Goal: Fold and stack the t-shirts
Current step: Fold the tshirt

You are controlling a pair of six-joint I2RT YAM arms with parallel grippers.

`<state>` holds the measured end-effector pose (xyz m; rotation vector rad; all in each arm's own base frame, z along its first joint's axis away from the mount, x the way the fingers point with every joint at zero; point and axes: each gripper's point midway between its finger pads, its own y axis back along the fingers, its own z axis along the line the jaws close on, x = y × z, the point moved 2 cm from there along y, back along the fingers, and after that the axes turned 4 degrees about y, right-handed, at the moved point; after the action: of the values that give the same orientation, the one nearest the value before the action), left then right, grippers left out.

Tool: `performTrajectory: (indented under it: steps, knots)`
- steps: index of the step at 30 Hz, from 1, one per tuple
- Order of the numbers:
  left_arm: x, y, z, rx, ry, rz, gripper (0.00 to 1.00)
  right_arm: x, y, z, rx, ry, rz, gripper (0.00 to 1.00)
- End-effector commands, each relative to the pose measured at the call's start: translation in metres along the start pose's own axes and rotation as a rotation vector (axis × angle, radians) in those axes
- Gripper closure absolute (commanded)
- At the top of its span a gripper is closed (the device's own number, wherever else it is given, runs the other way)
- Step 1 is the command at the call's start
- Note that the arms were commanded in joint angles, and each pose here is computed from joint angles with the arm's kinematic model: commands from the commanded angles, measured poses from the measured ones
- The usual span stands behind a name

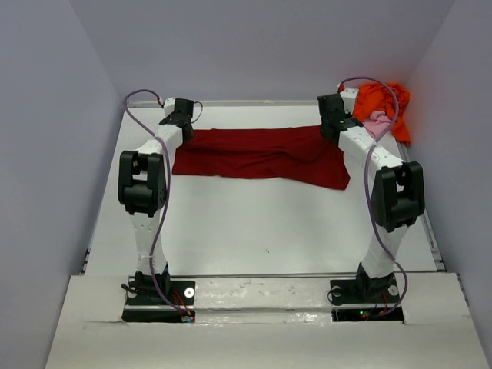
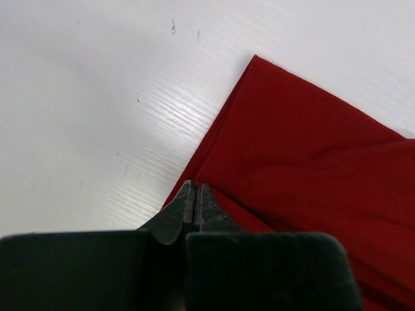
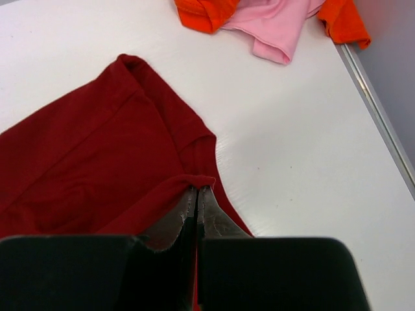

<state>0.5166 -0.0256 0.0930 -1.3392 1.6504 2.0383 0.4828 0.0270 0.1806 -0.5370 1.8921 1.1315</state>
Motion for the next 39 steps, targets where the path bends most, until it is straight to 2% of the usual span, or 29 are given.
performTrajectory:
  steps: [1,5,7,8,10,11,14,15,17,21,23,26,30,33,36,39]
  knots:
    - [-0.020,0.001,-0.001,-0.005,0.023,-0.037,1.00,-0.005,-0.016,0.006,0.032,0.007,-0.017,1.00]
    - [-0.019,-0.002,0.000,-0.009,0.023,-0.034,1.00,0.004,-0.033,0.011,0.047,0.033,0.009,1.00]
    - [-0.022,0.000,-0.001,-0.001,0.028,-0.035,0.87,0.006,-0.038,0.016,0.044,0.049,0.018,1.00]
    - [-0.025,0.001,-0.002,0.006,0.038,-0.043,0.65,0.007,-0.038,0.017,0.039,0.057,0.029,0.97]
    - [-0.034,0.010,-0.003,0.026,0.056,-0.066,0.45,0.005,-0.038,0.019,0.026,0.057,0.028,0.87]
    - [-0.038,0.014,-0.003,0.034,0.064,-0.074,0.33,0.005,-0.037,0.021,0.013,0.057,0.032,0.74]
    - [-0.058,0.036,-0.007,0.080,0.099,-0.117,0.24,-0.001,-0.032,0.021,-0.011,0.056,0.024,0.62]
    - [-0.067,0.050,-0.007,0.106,0.112,-0.136,0.20,-0.001,-0.030,0.024,-0.040,0.057,0.031,0.55]
    - [-0.084,0.075,-0.009,0.159,0.135,-0.173,0.19,-0.004,-0.023,0.026,-0.084,0.051,0.034,0.50]
    - [-0.100,0.125,-0.019,0.250,0.123,-0.238,0.15,-0.009,-0.006,0.030,-0.178,0.042,0.050,0.49]
    - [-0.099,0.145,-0.025,0.287,0.098,-0.248,0.12,-0.005,0.001,0.033,-0.220,0.034,0.066,0.49]
    - [-0.085,0.185,-0.040,0.363,0.048,-0.250,0.12,0.018,0.023,0.060,-0.374,0.053,0.123,0.49]
    - [-0.054,0.206,-0.047,0.443,-0.016,-0.201,0.12,0.043,0.036,0.083,-0.476,0.097,0.173,0.49]
    - [-0.041,0.215,-0.041,0.477,-0.004,-0.200,0.12,0.061,0.044,0.104,-0.581,0.097,0.229,0.50]
    - [-0.044,0.224,-0.034,0.494,0.025,-0.232,0.12,0.076,0.054,0.118,-0.677,0.072,0.257,0.51]
    - [-0.045,0.232,-0.031,0.514,0.039,-0.257,0.12,0.091,0.052,0.117,-0.677,0.069,0.281,0.51]
